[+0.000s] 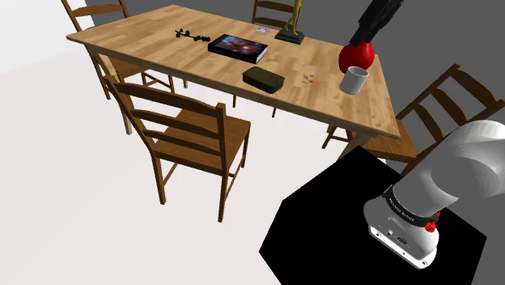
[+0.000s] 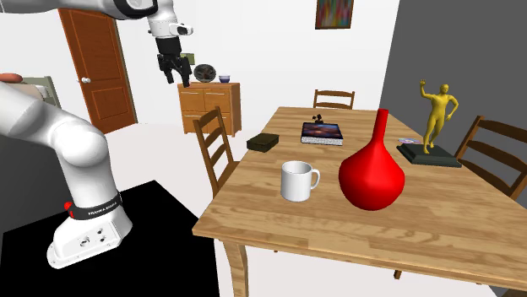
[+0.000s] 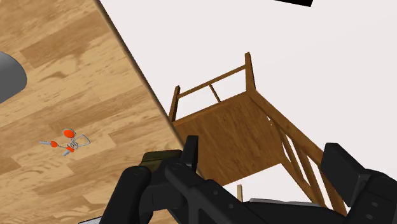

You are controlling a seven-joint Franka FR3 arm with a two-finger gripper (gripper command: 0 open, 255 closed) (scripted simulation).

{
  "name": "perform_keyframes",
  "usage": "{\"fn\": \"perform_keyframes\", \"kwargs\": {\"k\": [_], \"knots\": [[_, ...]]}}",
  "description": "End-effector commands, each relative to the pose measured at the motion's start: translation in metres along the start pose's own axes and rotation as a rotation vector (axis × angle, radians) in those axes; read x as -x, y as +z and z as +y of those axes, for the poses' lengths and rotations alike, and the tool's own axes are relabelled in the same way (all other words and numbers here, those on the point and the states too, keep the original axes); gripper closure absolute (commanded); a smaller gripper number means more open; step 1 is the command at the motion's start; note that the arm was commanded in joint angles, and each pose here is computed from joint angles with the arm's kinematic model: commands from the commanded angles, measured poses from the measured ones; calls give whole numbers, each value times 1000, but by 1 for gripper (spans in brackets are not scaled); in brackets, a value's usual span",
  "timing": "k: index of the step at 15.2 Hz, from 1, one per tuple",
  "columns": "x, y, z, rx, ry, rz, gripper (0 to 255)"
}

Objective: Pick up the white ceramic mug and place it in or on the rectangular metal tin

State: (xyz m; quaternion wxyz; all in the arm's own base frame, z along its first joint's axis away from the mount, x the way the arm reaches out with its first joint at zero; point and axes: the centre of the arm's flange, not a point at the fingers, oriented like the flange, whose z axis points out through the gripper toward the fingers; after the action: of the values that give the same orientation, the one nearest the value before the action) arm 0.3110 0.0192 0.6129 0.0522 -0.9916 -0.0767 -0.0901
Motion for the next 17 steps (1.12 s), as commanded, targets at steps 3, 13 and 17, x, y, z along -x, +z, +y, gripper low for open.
{"fn": "perform_keyframes", "kwargs": {"k": [3,13,17], "knots": [[0,11,23,4,-12,-4,0],[-1,67,139,24,-74,-26,0],[-3,89,186,32,-99,-35,0]]}}
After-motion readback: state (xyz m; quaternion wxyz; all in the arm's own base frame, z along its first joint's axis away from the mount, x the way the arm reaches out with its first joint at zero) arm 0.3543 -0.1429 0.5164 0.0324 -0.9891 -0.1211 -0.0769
